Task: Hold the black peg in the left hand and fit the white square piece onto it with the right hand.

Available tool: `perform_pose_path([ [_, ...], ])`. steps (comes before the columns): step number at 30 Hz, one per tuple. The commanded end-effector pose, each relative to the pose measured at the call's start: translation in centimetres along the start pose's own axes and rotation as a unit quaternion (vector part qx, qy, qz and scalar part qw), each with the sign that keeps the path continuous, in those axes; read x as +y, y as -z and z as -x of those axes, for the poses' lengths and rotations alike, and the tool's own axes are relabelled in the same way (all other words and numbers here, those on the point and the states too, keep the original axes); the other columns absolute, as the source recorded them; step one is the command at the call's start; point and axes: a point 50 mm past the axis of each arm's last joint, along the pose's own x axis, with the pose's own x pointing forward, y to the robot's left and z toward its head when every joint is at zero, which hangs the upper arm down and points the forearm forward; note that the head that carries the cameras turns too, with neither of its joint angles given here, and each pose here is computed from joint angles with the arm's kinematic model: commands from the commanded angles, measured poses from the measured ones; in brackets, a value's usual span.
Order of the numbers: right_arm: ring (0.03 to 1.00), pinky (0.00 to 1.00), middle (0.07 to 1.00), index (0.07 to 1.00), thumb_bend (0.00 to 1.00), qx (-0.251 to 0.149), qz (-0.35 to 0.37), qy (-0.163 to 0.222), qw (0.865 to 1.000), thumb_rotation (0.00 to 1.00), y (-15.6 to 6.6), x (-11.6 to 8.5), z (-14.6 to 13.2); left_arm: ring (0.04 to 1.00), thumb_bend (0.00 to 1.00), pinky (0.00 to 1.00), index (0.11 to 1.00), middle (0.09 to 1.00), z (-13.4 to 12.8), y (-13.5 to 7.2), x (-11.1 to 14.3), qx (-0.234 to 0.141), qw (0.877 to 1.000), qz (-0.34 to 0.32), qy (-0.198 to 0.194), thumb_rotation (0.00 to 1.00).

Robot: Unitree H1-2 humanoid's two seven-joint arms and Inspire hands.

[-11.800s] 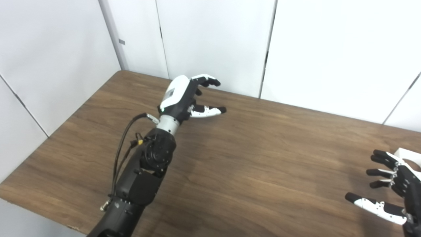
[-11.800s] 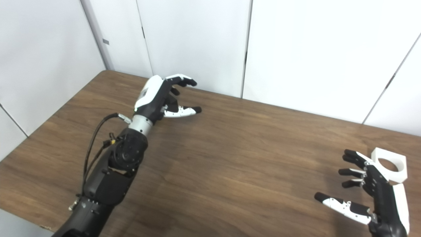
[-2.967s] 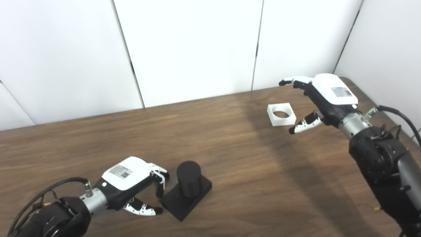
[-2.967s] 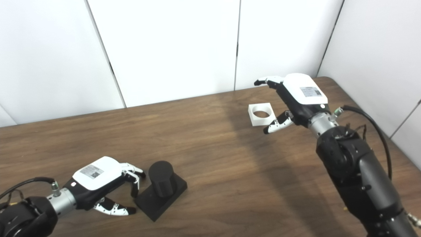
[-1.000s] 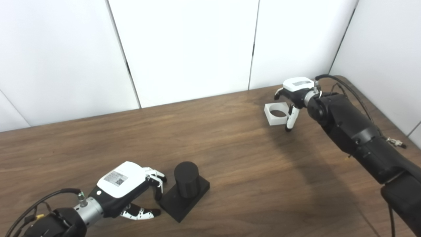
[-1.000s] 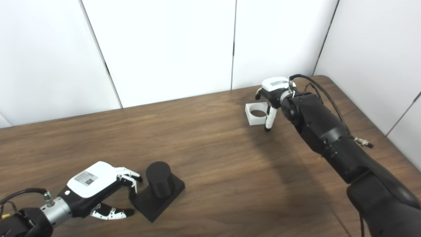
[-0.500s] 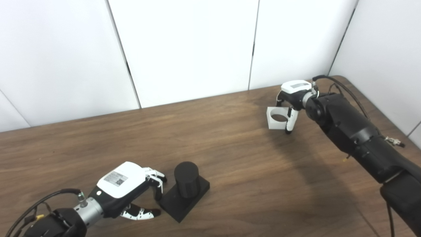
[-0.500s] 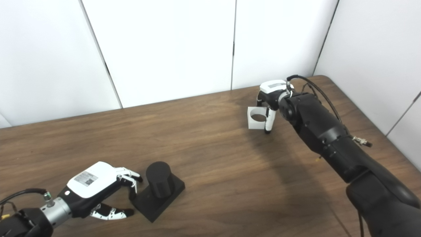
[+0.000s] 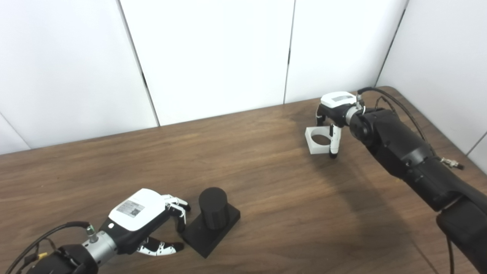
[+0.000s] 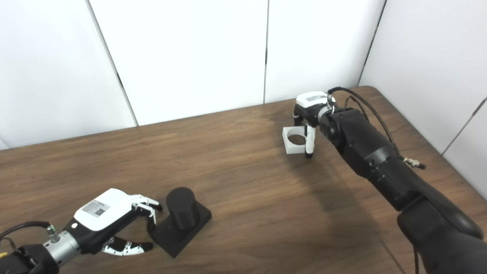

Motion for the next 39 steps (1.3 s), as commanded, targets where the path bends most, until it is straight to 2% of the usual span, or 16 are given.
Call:
perform_pose_path([
  [1, 0.793, 0.69, 0.764, 0.48, 0.52, 0.004, 0.004, 0.033, 0.999, 0.13, 0.9, -1.9, 0.3, 0.773, 0.52, 0.63, 0.484, 0.794, 0.0, -0.1, -1.1, 0.007, 0.999, 0.003, 0.031, 0.06],
  [6, 0.793, 0.69, 0.758, 0.482, 0.52, -0.003, -0.005, 0.041, 0.999, 0.13, 0.8, -1.9, 0.6, 0.779, 0.52, 0.64, 0.484, 0.798, -0.2, -0.3, -1.0, 0.009, 0.999, 0.002, 0.031, 0.06],
  [13, 0.809, 0.7, 0.765, 0.481, 0.52, -0.035, -0.028, 0.064, 0.997, 0.13, 0.5, -2.1, 1.5, 0.775, 0.52, 0.63, 0.484, 0.792, -0.5, -0.5, -1.1, 0.008, 1.0, 0.005, 0.021, 0.06],
  [22, 0.816, 0.69, 0.768, 0.482, 0.52, -0.114, -0.042, 0.1, 0.988, 0.13, -1.1, -4.5, 4.8, 0.787, 0.52, 0.64, 0.483, 0.802, -0.9, -0.6, -1.2, 0.01, 1.0, 0.015, 0.017, 0.06],
  [30, 0.806, 0.69, 0.766, 0.481, 0.52, -0.206, -0.026, 0.116, 0.971, 0.13, -4.1, -6.3, 8.9, 0.797, 0.52, 0.64, 0.483, 0.804, -1.2, -0.7, -1.2, 0.009, 1.0, 0.011, 0.013, 0.06],
  [39, 0.786, 0.64, 0.76, 0.48, 0.52, -0.27, -0.018, 0.129, 0.954, 0.13, -6.5, -7.6, 11.3, 0.807, 0.52, 0.65, 0.482, 0.804, -2.0, -1.0, -1.1, 0.006, 1.0, 0.009, 0.01, 0.06],
])
